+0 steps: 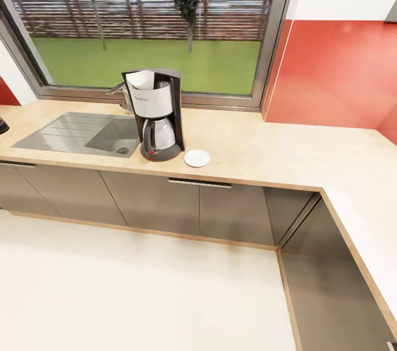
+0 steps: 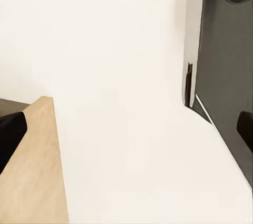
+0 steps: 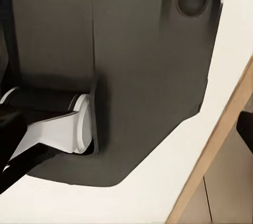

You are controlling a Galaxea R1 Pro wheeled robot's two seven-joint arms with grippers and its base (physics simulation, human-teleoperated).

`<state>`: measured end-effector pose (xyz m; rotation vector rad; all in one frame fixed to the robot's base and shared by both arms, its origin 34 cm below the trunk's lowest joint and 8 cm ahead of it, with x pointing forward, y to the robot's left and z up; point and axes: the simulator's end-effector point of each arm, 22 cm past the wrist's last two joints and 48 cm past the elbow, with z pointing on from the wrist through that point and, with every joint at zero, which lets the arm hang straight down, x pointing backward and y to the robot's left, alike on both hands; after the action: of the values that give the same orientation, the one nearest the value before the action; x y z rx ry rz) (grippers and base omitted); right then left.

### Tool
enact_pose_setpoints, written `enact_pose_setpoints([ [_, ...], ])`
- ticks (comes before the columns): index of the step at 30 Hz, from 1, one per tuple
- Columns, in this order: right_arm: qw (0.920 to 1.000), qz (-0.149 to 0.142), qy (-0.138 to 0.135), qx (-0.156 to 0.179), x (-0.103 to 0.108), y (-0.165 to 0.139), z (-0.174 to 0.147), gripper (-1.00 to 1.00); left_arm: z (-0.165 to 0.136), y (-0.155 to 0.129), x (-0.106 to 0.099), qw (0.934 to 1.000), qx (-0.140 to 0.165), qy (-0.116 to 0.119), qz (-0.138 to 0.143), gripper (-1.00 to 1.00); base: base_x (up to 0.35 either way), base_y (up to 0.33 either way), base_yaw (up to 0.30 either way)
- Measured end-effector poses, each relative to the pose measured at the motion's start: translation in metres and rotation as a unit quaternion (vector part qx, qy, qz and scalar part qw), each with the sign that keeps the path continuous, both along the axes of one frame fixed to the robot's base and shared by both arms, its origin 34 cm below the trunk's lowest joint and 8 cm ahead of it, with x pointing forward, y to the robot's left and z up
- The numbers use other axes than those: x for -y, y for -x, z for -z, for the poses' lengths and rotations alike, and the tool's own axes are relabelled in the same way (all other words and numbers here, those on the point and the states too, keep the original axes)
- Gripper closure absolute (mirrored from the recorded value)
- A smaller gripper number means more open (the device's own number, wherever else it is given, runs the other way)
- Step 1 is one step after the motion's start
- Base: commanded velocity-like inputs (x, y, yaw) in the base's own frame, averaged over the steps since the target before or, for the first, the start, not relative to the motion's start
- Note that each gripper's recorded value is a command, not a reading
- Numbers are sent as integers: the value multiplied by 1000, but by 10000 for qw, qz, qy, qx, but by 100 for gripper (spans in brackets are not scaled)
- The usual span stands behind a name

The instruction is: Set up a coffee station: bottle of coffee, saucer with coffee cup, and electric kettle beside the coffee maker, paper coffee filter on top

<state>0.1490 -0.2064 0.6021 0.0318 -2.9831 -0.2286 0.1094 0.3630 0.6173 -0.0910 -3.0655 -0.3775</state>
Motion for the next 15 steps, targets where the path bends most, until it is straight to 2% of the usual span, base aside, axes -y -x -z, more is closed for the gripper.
enact_pose_setpoints([
  [6,9996,46,-254,-91,-14,12,-4,-100,-1,0,-2,9999,19,-128,-6,-100,0,0,0],
  [15,9996,85,-267,-66,-14,11,-4,-100,-1,0,-2,9999,18,-128,1,-100,0,0,1],
])
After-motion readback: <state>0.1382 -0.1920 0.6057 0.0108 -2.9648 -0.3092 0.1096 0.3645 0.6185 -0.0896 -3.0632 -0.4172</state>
